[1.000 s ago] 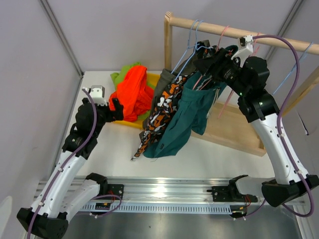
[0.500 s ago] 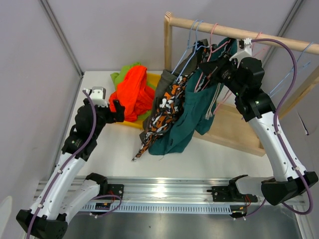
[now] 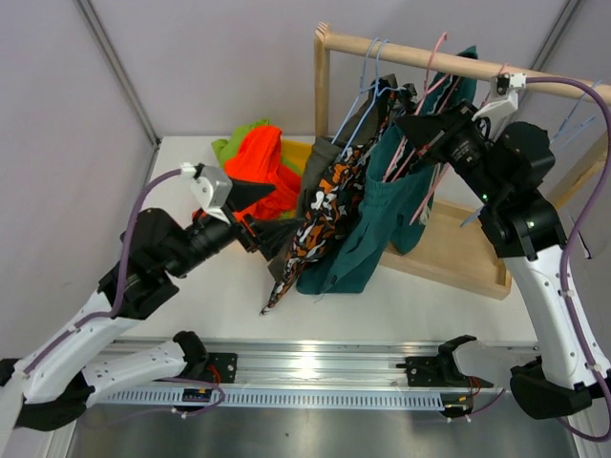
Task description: Remove the shorts from the hanger
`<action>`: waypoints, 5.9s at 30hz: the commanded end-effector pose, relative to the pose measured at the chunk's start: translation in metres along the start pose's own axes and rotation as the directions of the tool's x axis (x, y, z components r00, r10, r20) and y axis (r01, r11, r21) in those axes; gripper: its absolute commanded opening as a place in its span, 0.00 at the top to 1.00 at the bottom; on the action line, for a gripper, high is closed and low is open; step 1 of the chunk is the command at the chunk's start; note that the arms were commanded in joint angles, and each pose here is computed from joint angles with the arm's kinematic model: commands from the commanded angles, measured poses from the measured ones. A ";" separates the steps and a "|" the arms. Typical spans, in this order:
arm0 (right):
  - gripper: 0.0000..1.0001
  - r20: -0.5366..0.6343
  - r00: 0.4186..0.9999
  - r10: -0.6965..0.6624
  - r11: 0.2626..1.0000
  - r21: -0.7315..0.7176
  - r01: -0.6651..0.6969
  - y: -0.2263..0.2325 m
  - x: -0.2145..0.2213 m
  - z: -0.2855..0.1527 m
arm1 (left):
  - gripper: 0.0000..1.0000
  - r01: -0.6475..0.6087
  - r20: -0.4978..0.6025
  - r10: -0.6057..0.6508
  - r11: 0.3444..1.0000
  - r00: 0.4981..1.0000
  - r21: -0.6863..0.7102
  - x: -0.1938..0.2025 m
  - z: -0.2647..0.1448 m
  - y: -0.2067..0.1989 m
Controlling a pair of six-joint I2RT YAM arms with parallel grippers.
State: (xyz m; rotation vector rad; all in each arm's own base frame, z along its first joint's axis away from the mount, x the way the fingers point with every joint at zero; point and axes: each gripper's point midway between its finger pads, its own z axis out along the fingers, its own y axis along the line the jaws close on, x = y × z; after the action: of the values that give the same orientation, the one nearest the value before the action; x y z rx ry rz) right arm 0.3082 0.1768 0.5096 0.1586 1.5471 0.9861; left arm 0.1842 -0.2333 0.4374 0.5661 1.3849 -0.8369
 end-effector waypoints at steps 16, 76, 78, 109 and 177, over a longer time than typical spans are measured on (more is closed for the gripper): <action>1.00 0.171 0.984 0.052 0.977 -0.211 -0.015 0.077 -0.060 -0.068 | 0.01 0.067 -0.030 -0.060 0.917 0.998 0.394 0.044 0.093 -0.138; 1.00 -0.159 0.522 0.838 0.445 -0.355 -0.822 0.085 -0.030 -0.129 | 1.00 -0.045 0.015 0.051 0.961 0.999 -0.274 0.103 0.080 -0.094; 1.00 -0.113 0.528 0.842 0.463 -0.352 -0.813 0.082 -0.036 -0.129 | 1.00 -0.033 0.024 0.042 0.962 0.999 -0.271 0.099 0.080 -0.094; 0.83 -0.017 0.799 0.601 0.798 -0.051 -0.601 -0.036 -0.005 -0.022 | 1.00 -0.041 -0.026 0.033 0.863 0.999 -0.504 0.042 -0.038 0.010; 0.05 -0.152 0.958 0.243 0.964 -0.074 -0.256 -0.026 0.085 -0.142 | 0.61 -0.164 -0.268 -0.085 0.604 0.960 -0.780 0.052 0.131 0.349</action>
State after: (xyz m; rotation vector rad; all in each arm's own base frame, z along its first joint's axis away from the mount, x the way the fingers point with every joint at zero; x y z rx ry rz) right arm 0.1844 0.1364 0.3703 0.3881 1.7562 1.2539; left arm 0.5342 -0.1336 0.3816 0.0628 1.7686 0.1285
